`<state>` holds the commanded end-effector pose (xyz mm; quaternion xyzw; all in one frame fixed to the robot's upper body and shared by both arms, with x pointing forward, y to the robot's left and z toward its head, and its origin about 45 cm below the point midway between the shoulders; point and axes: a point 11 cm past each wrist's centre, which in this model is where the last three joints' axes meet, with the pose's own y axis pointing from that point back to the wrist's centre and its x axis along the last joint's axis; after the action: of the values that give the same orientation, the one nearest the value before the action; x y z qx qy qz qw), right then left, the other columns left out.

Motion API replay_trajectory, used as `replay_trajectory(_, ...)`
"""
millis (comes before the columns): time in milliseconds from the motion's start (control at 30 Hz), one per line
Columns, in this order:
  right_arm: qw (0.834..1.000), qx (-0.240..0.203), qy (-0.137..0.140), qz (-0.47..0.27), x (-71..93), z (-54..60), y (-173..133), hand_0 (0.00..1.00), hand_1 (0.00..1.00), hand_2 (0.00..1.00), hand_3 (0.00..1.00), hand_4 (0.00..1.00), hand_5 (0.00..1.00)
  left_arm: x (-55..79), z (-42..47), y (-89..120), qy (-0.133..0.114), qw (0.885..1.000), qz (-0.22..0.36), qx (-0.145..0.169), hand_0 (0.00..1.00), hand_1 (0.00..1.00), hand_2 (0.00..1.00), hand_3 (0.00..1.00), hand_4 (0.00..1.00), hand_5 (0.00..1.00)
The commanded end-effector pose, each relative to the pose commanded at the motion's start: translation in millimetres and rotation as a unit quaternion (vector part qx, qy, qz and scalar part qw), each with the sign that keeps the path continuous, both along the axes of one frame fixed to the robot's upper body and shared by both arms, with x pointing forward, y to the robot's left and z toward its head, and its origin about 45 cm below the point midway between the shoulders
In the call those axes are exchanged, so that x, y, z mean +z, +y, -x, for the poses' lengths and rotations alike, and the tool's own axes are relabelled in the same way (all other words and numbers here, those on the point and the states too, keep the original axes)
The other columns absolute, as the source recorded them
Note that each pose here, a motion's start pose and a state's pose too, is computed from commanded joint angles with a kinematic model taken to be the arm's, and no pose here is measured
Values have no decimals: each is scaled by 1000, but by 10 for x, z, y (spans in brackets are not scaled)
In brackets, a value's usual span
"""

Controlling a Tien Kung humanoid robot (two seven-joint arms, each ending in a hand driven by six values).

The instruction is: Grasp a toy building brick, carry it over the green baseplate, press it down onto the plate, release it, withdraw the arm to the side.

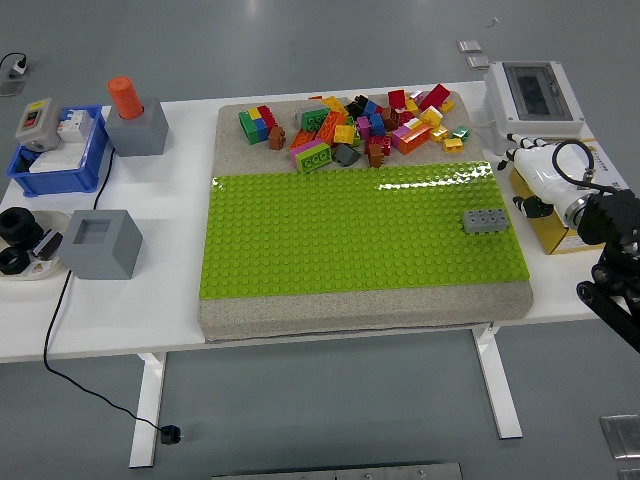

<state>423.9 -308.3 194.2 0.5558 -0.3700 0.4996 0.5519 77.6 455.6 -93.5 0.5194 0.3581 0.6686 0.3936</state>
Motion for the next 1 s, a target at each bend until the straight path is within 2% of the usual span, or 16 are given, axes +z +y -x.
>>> replay_trajectory(67,1000,5,7,2,-25,15,27,564,924,998,704,743,13,2,-2,4,0,1000,0,0,664,609,598,684,649,268)
replay_trajectory(100,1000,6,9,1,-32,20,37,529,888,998,714,748,13,3,-1,6,0,1000,-1,0,664,608,598,684,648,269)
replay_trajectory(500,997,-12,60,-44,-158,72,120,522,872,998,716,754,24,10,-2,24,-2,1000,-2,0,664,608,598,684,648,269)
replay_trajectory(867,995,-27,72,-64,-261,59,64,515,869,998,705,758,39,9,27,36,0,1000,-2,0,664,608,598,684,649,268)
replay_trajectory(900,995,-28,72,-66,-268,59,60,504,848,973,664,736,62,10,27,37,0,1000,-2,0,664,608,598,683,648,269)
replay_trajectory(1000,994,-29,72,-71,-279,56,51,504,848,973,664,736,62,10,24,37,-1,1000,-2,0,664,608,598,683,648,269)
